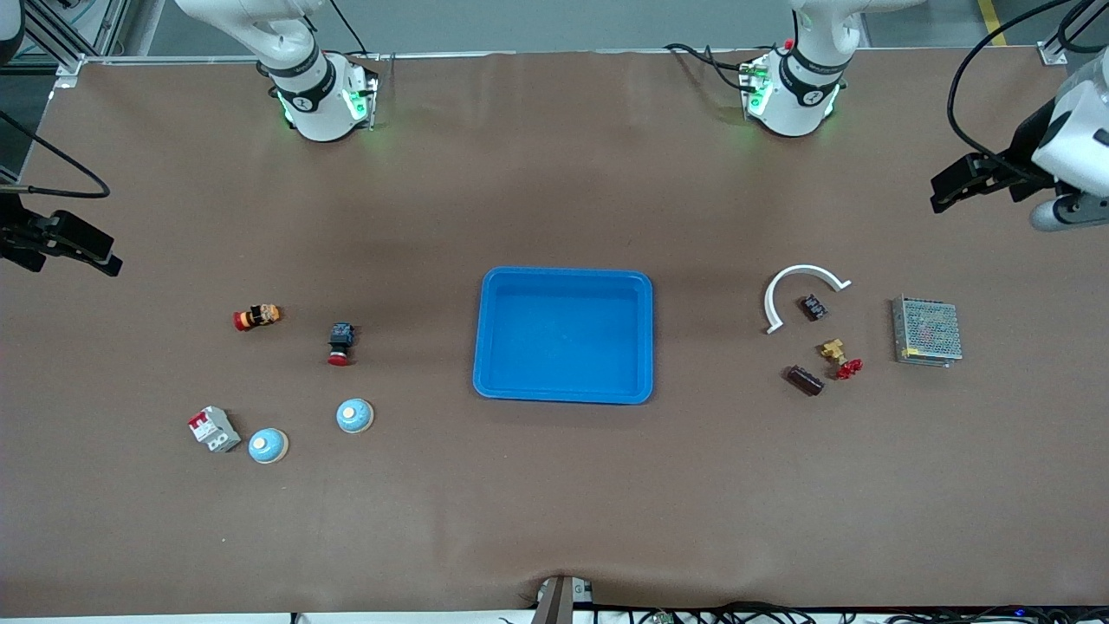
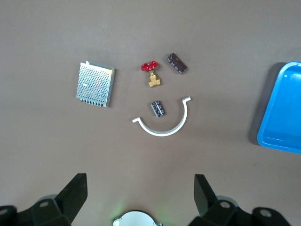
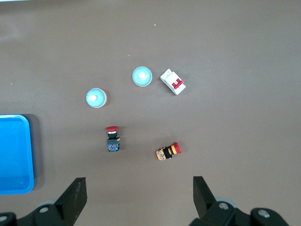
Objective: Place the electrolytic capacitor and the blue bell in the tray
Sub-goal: 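Reach the left gripper to the capacitor while the right gripper reaches the button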
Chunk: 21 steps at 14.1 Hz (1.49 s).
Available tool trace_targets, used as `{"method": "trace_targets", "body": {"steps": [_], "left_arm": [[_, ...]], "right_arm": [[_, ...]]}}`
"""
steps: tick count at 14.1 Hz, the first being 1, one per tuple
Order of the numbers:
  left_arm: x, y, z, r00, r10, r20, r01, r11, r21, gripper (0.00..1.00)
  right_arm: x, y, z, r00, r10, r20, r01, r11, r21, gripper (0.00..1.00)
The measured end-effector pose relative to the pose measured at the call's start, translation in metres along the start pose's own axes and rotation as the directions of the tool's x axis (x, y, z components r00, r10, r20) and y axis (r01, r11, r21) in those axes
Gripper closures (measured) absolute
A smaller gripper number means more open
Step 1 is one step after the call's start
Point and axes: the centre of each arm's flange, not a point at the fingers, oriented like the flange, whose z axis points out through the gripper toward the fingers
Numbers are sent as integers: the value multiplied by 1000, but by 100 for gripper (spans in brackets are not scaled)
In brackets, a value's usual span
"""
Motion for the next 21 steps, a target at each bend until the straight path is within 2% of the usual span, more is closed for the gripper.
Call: {"method": "trace_targets", "body": {"steps": [6,12,17,19,21], "left_arm": [[14,21,71,990,-142,4,142,990,4,0],[17,26,147,988,-153,-14,153,988,-4,0],[15,15,212,982,-177,-69,175,984,-34,0],[14,11,238,979,-186,-80,183,982,-44,4],[13,9,263,975,-209,-76,206,977,-51,20]], "right_arm": [[0,0,0,1000,1,0,-1,1000,0,0],[0,1,0,1000,3,0,-3,1000,1,0],[0,-9,0,1000,-15,0,15,1000,2,0],[3,-9,6,999,-32,8,32,999,1,0],[14,-10,22,998,-61,6,61,998,-2,0]]}}
